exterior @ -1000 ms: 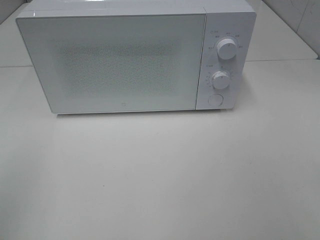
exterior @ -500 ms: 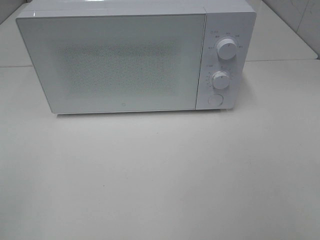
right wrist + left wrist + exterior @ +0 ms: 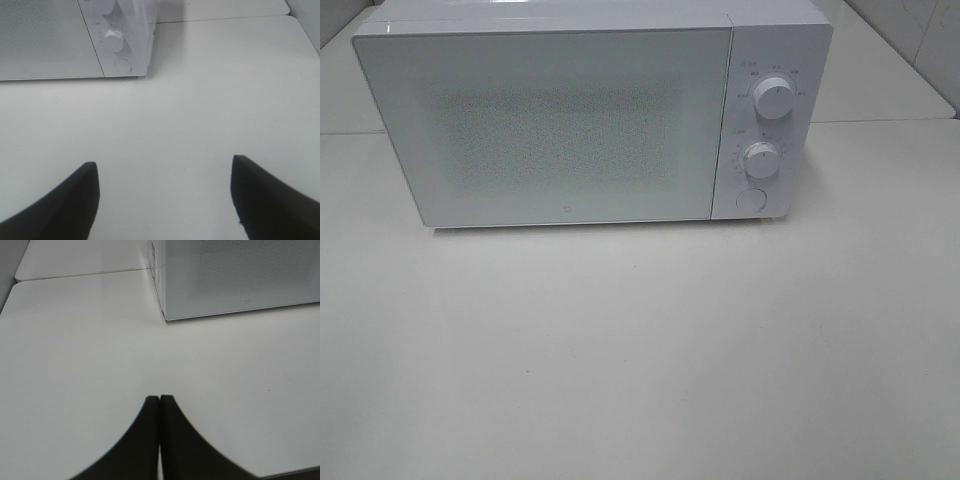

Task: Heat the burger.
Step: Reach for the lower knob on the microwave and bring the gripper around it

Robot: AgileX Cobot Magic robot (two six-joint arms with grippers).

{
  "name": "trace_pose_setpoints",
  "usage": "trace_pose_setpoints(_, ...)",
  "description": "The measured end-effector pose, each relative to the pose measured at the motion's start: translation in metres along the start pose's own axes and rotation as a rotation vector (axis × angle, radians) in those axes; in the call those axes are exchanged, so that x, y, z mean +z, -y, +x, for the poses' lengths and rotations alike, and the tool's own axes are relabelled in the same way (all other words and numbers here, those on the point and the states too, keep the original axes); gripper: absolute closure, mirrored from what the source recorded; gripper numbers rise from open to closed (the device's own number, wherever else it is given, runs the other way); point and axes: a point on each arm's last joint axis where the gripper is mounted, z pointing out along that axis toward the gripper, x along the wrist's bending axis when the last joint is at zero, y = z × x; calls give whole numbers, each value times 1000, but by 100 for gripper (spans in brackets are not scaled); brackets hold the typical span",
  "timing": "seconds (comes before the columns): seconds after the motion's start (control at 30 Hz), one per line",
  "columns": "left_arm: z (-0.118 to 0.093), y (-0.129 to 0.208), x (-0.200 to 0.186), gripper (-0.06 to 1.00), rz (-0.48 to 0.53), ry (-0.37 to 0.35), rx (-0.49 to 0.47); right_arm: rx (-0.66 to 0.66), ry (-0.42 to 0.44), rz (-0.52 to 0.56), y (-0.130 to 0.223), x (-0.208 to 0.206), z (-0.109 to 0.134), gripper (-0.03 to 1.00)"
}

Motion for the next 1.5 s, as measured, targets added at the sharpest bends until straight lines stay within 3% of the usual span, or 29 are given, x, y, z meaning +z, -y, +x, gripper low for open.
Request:
trace_pose_setpoints(0.23,0,0,0,94,0,0,0,0,0,-3,0,0,0,26)
trace_pose_setpoints(0.5,0,0,0,94,0,0,0,-2,-14,-127,-26,8,3,26)
trace_pose_setpoints(0.97,0,0,0,94,-2,0,0,-14,-34,-164,-66,92,10,26)
trace_pose_setpoints(1.5,0,0,0,94,-3,0,0,-17,-54,-168,-76,182,16,26)
